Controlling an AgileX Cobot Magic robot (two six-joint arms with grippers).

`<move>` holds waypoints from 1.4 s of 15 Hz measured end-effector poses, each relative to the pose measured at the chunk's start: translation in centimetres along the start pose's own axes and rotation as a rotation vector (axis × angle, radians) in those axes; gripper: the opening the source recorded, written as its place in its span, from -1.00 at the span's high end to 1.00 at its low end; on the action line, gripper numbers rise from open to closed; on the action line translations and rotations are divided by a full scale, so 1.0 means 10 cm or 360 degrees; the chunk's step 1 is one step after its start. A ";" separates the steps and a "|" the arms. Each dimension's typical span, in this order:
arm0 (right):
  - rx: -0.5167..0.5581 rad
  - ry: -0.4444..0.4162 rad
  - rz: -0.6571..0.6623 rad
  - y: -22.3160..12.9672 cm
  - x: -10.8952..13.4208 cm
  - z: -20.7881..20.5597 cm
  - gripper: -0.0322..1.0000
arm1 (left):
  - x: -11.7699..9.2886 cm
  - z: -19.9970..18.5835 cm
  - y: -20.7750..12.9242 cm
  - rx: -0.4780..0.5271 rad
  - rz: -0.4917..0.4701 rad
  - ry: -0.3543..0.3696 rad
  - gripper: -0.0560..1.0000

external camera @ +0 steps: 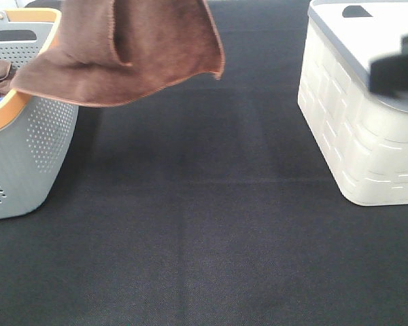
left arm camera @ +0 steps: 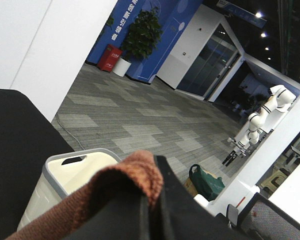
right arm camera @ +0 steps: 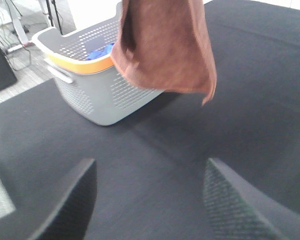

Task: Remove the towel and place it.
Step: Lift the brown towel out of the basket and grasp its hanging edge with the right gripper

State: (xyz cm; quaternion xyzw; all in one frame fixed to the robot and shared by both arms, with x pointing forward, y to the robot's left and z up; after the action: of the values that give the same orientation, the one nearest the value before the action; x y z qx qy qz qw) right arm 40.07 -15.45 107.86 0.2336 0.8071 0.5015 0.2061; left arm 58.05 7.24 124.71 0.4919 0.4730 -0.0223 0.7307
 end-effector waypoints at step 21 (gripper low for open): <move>0.0180 0.0032 -0.0138 0.00 -0.26 1.47 -0.37 | -0.12 0.02 -0.13 0.0080 -0.0013 -0.0073 0.89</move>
State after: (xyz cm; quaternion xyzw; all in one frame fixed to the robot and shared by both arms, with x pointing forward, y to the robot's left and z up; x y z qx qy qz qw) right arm 50.50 -6.45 102.08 0.2046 0.8456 0.4480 0.2060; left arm 56.86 5.88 124.67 0.5077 0.4575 -0.0483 0.7285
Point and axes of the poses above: a point on each arm's last joint axis where the gripper is mounted, z pointing out along that axis toward the gripper, x along the wrist's bending axis when the last joint is at zero, y = z × x, the point moved 9 cm from there along z, pointing out along that axis toward the gripper, and after that the axes turned 11 degrees about -z, right-handed, at the moved point
